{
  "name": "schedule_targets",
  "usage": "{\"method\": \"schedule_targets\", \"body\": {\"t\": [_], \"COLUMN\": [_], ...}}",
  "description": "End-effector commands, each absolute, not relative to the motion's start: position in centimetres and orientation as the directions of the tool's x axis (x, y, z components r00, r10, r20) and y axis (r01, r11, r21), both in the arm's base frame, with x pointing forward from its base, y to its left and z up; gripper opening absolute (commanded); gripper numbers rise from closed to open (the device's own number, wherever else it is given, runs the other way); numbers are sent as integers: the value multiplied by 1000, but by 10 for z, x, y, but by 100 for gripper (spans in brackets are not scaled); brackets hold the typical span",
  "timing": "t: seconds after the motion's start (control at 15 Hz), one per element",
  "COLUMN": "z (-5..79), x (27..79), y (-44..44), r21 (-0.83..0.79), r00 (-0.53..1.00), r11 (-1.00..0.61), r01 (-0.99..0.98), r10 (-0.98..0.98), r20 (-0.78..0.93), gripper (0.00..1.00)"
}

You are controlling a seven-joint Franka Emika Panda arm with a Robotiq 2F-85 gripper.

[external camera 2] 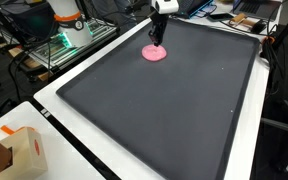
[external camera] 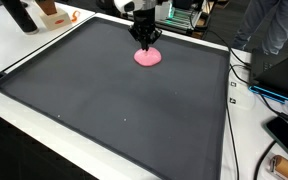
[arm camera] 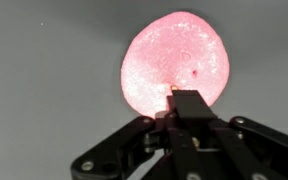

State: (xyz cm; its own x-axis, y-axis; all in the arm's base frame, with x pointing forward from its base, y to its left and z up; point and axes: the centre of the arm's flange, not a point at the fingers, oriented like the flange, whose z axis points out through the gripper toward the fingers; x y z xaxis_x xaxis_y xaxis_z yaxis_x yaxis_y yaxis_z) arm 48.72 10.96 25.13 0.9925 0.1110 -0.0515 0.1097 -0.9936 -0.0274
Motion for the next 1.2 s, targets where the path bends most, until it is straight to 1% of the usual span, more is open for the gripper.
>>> {"method": "schedule_targets", "body": {"t": [0.0, 0.53, 1.13], "z": [261, 295, 361], "x": [482, 480, 471], "y": [107, 110, 120], "r21": [-41, -30, -15], "r00": [994, 994, 993], "r11": [-994, -994, -993], "r01": [101, 104, 120], "r10": [103, 104, 120], "r20": [-45, -15, 8], "gripper": [3, 3, 3]}}
